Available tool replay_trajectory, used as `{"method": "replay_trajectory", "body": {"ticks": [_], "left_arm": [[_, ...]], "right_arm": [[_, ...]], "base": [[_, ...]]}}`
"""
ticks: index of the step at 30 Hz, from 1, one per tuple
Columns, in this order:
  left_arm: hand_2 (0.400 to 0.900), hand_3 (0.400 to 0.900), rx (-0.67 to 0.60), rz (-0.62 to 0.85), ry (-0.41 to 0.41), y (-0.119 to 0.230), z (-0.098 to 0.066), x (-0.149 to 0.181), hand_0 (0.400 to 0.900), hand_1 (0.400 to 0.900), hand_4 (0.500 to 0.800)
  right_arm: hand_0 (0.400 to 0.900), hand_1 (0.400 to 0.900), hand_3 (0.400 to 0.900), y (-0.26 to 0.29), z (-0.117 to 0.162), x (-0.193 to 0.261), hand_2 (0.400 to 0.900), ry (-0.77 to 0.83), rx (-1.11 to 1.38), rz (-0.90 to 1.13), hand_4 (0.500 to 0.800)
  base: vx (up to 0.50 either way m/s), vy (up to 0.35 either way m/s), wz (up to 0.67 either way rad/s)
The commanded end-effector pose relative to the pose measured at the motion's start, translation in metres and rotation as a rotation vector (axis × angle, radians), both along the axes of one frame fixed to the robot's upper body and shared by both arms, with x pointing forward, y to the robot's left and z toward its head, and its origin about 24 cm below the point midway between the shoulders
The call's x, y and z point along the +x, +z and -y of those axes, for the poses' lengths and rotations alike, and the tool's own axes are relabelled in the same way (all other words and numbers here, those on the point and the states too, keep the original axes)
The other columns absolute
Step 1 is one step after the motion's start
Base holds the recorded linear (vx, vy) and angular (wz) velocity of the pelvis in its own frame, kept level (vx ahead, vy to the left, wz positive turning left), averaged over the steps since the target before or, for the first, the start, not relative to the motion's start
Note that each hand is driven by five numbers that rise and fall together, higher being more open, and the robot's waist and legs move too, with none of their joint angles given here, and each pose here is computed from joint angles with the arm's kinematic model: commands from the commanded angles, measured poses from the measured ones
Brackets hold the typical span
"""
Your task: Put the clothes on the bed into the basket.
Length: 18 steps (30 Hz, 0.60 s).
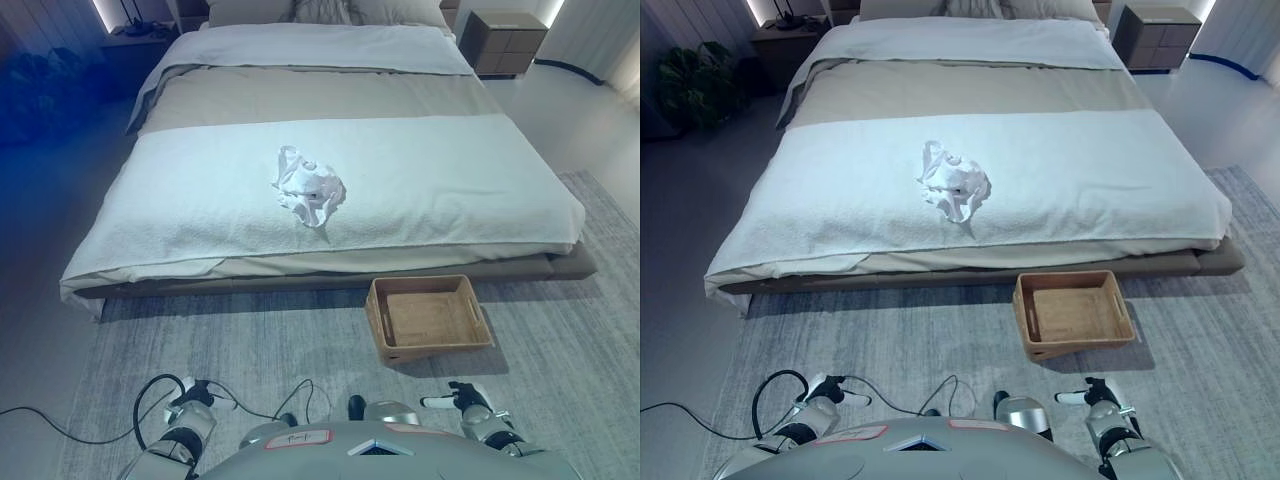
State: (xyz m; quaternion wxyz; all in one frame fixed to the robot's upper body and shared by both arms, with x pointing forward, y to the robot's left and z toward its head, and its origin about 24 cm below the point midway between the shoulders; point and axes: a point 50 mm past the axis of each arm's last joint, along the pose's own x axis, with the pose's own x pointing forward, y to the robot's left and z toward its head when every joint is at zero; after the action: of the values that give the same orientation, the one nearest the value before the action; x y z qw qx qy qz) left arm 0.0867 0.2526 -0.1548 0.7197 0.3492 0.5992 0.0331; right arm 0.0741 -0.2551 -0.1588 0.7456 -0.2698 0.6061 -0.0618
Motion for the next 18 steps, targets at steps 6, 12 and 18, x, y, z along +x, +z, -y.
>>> {"method": "replay_trajectory", "body": {"ticks": [6, 12, 18], "left_arm": [[0.900, 0.900, 0.041, 0.060, 0.008, 0.008, -0.013, 0.023, 0.900, 0.900, 0.800], [0.900, 0.900, 0.097, 0.073, 0.001, 0.014, -0.023, 0.030, 0.900, 0.900, 0.800], [0.900, 0.900, 0.107, 0.093, -0.025, 0.017, -0.024, 0.039, 0.900, 0.900, 0.800]], "right_arm": [[0.900, 0.900, 0.900, 0.012, 0.022, 0.026, 0.900, 0.060, -0.097, 0.024, 0.800], [0.900, 0.900, 0.900, 0.015, 0.024, 0.036, 0.900, 0.055, -0.105, 0.048, 0.800], [0.900, 0.900, 0.900, 0.018, 0.030, 0.040, 0.900, 0.003, -0.108, 0.085, 0.800]], "base": [[0.008, 0.032, -0.10], [-0.006, 0.088, -0.13], [0.022, 0.191, 0.05]]}}
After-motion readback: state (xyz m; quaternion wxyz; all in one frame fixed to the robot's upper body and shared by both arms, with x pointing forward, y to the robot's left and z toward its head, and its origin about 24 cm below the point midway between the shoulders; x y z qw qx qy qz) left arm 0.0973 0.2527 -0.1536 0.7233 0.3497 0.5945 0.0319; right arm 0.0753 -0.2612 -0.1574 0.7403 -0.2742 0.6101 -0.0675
